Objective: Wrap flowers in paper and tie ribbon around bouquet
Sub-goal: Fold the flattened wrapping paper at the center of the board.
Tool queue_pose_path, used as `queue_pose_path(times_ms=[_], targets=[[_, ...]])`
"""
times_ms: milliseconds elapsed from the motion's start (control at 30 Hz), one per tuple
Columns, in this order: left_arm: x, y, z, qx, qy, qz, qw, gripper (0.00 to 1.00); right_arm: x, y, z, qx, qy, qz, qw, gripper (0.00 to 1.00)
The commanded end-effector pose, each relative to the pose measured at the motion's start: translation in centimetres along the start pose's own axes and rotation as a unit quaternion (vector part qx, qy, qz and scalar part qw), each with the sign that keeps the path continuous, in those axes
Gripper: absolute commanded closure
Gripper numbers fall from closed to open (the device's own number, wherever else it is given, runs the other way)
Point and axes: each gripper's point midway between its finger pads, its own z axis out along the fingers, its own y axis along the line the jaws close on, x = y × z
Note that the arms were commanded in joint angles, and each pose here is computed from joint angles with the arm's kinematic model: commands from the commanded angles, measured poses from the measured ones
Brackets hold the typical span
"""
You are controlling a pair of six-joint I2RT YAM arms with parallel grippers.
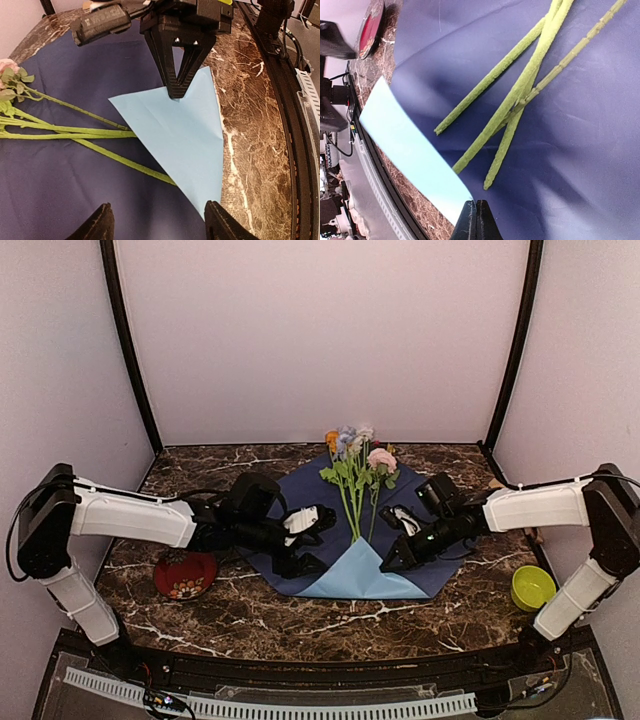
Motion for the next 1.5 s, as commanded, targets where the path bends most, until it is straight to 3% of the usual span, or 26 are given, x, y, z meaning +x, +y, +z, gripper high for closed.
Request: queue_pose_path(times_ms=[0,100,267,500,1200,1333,1467], targets=[[-1.4,-1.5,-1.3,-0.033,0.003,0.048,0.998,0.39,-2.4,-0.2,-0.3,0.013,-0.033,0.005,0.999,1.0],[-1.4,-2.7,-0.5,-0.047,0.026,0.092,0.994,0.47,-2.8,-0.8,-0.2,0.023,-0.041,0.022,0.999,1.0],[-1.4,-3.8,1.9,-0.023,0.027,0.083,0.996,0.54,-2.2,-1.7,0.1,0.039,-0.04,0.054,0.997,1.0],[2.3,-0.5,5.4,-0.086,0.109,0.063,0.988,0.62,-1.8,-1.9,0.3,0.036,-0.044,0.066,0.996,1.0],[10.1,-2.8,5.8,-0.062,0.2,-0.009,0.978,0.63,1.9,-5.7,0.8,0.118,-0.016,0.126,0.985,1.0],[11.9,-3.4,6.0,-0.06,0.23,-0.014,0.971,0.63,1.5,-6.1,0.5,0.138,-0.009,0.119,0.983,0.92],[13.0,-3.8,5.8,-0.064,0.244,-0.022,0.967,0.64,0.0,-6.3,-2.4,0.201,-0.018,0.106,0.974,0.74]])
